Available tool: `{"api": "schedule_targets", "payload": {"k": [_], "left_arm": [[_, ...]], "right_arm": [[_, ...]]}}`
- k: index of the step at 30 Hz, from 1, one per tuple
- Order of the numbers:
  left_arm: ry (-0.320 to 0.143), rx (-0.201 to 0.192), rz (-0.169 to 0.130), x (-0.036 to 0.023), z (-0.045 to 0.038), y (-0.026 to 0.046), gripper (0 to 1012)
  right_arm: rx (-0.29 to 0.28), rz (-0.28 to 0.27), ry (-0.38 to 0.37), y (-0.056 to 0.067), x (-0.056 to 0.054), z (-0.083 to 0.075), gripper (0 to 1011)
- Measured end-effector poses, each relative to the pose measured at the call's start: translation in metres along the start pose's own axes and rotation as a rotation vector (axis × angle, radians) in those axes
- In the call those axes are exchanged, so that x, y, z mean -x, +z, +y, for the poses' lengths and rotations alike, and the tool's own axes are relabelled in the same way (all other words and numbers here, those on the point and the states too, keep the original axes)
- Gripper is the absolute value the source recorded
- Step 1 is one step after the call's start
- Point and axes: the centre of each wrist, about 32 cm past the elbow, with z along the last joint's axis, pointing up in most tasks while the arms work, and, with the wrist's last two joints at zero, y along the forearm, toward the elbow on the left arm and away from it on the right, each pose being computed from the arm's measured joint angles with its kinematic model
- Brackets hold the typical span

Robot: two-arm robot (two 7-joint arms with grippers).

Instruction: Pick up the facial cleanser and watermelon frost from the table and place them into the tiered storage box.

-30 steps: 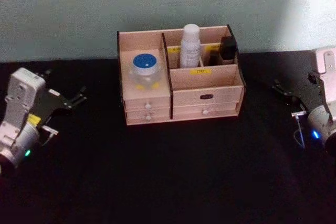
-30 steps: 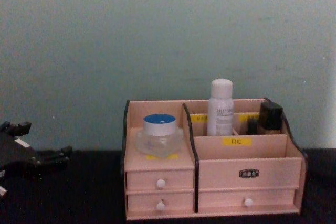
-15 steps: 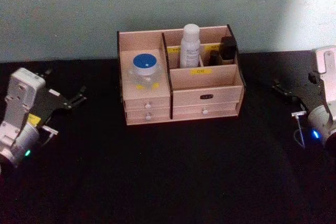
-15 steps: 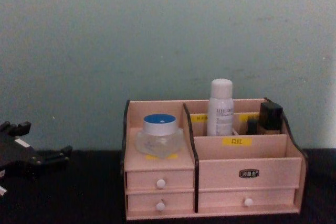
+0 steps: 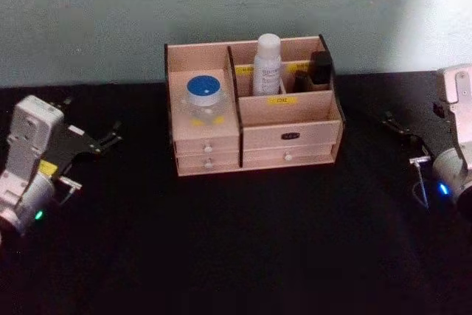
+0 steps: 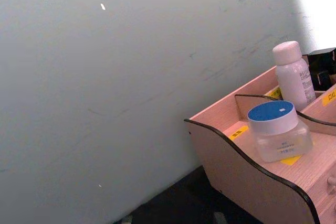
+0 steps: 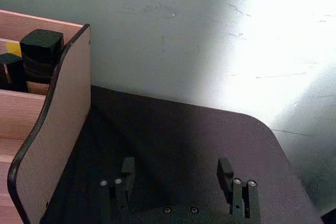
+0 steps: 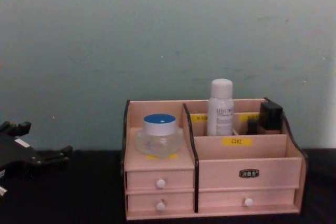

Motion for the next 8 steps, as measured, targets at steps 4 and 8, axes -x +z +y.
{"api": "schedule_targets", "payload": {"k": [4, 8], "left_arm": [[0.0, 0.0, 0.0, 0.0, 0.0, 0.0, 1001], [0.0, 0.0, 0.0, 0.0, 0.0, 0.0, 1001]], "right_arm": [[0.0, 0.0, 0.0, 0.0, 0.0, 0.0, 1000], [0.0, 0.0, 0.0, 0.0, 0.0, 0.0, 1000]]}}
